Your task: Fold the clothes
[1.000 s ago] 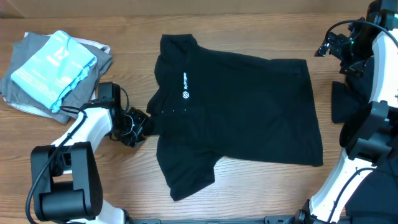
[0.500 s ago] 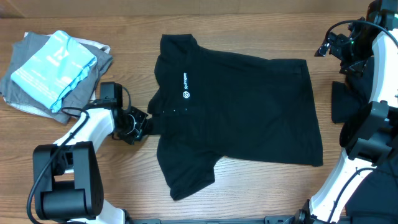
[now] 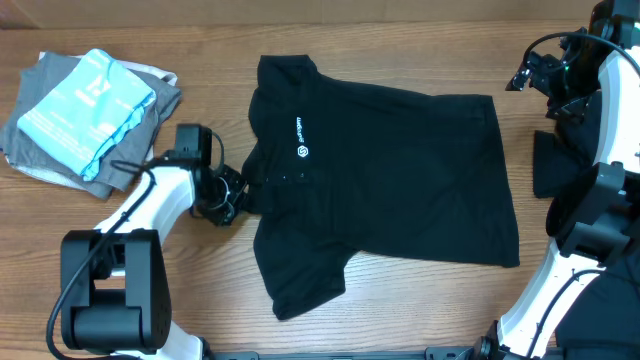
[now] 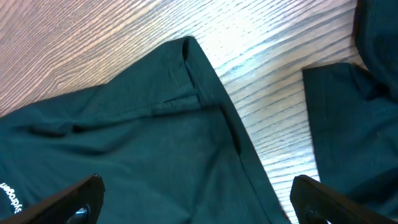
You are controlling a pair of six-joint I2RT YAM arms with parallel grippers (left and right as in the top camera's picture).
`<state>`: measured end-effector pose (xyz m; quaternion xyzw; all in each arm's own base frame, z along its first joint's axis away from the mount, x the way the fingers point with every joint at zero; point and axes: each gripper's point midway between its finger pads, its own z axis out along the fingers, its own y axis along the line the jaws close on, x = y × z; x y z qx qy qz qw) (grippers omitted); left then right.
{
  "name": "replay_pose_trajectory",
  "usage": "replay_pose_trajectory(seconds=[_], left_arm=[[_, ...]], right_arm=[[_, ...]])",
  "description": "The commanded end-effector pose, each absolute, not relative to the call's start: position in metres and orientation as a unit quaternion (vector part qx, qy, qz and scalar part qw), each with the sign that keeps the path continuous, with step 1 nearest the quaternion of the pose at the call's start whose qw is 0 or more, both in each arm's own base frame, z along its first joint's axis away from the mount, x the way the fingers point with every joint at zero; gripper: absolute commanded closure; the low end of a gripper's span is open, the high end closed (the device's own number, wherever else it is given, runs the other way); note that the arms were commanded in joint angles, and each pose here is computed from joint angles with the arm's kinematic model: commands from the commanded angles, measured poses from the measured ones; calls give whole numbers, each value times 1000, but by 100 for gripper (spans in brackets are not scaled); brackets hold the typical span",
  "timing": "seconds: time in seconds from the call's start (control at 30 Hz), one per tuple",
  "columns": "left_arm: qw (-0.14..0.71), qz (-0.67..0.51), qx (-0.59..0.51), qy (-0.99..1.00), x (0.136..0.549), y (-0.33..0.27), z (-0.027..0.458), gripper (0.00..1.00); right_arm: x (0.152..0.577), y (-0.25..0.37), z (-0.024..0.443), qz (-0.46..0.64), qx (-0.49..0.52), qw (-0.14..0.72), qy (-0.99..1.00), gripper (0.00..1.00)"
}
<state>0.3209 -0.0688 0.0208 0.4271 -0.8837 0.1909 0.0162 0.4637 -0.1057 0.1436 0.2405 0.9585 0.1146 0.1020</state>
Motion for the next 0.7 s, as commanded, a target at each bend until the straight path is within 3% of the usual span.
replay_pose_trajectory(seconds=[0.0,0.3,0.67], left_arm=[[-49,144,365,-918,351,-63,56,96],[-154,95,224,-957,382,-128,132,96],[-138,40,110,-983,360,-199,84,94]], right_arm=[[467,-104,161,117,237,125,956,0],[467,-104,161,117,237,125,956,0],[467,-104,161,117,237,125,956,0]])
